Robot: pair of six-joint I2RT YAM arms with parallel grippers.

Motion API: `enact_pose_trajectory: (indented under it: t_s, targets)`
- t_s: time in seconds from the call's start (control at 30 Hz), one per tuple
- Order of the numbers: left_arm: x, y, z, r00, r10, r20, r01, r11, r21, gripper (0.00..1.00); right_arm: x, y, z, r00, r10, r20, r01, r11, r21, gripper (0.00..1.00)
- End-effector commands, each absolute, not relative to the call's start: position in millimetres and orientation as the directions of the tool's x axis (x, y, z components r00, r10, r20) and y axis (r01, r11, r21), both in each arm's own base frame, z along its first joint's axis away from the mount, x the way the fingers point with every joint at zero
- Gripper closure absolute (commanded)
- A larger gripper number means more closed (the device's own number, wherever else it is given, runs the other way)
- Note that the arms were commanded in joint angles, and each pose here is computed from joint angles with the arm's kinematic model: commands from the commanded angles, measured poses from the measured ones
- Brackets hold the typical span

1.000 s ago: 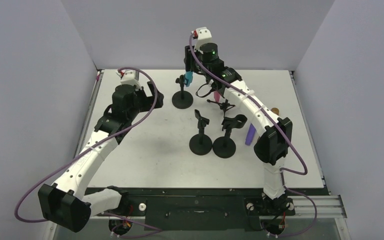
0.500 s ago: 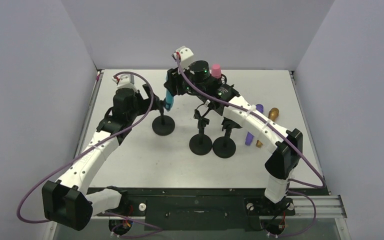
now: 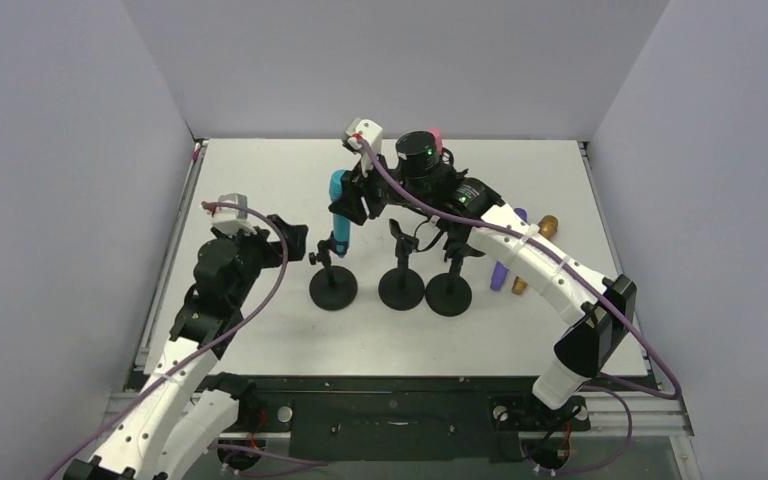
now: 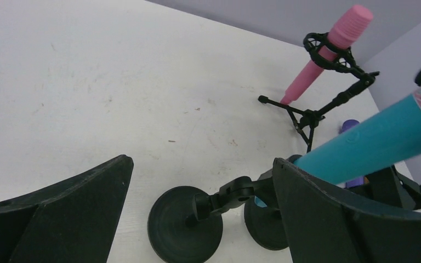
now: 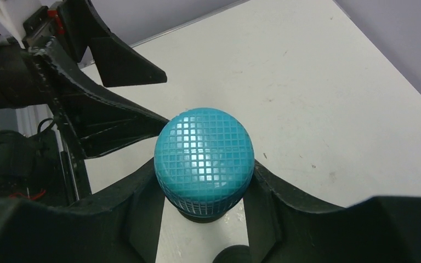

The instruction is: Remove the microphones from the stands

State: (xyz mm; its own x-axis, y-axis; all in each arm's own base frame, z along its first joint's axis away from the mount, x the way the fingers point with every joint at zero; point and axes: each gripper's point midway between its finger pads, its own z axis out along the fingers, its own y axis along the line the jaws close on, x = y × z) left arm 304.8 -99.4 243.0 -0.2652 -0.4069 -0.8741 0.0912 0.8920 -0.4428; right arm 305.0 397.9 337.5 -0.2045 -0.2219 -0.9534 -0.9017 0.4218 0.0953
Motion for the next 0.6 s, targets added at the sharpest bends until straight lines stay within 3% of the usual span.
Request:
enact_pose_trajectory:
  t_s: [0.0,0.23,0.4,0.57]
  targets:
    - [287.1,-123.7,273.0,-0.152,-0.305,-0.94,0.361,0.868,-0.34,0.02,281.7,391.7,366.1,-0.078,-0.191,-0.979,-0.964,0.264,0.025,1.0]
    - [261.8,-155.1,266.3,-0.061,-0.094,-0.994,0.626,0.772,-0.112,0.07,270.6,381.6,355.3,-0.052,-0.237,-0.97,-0.986,0.169,0.012,1.0]
    - [252.4,-189.3,252.3,-0.006,0.099,-0.995,0.826,0.561,0.05,0.1,274.0,384.1,351.0,-0.055,-0.245,-0.968,-0.99,0.139,0.021,1.0]
    - [256.9,-192.0,227.5,-0.025,0.249,-0.968,0.872,0.48,0.101,0.1,278.2,386.0,349.0,-0.067,-0.245,-0.967,-0.99,0.138,0.034,1.0]
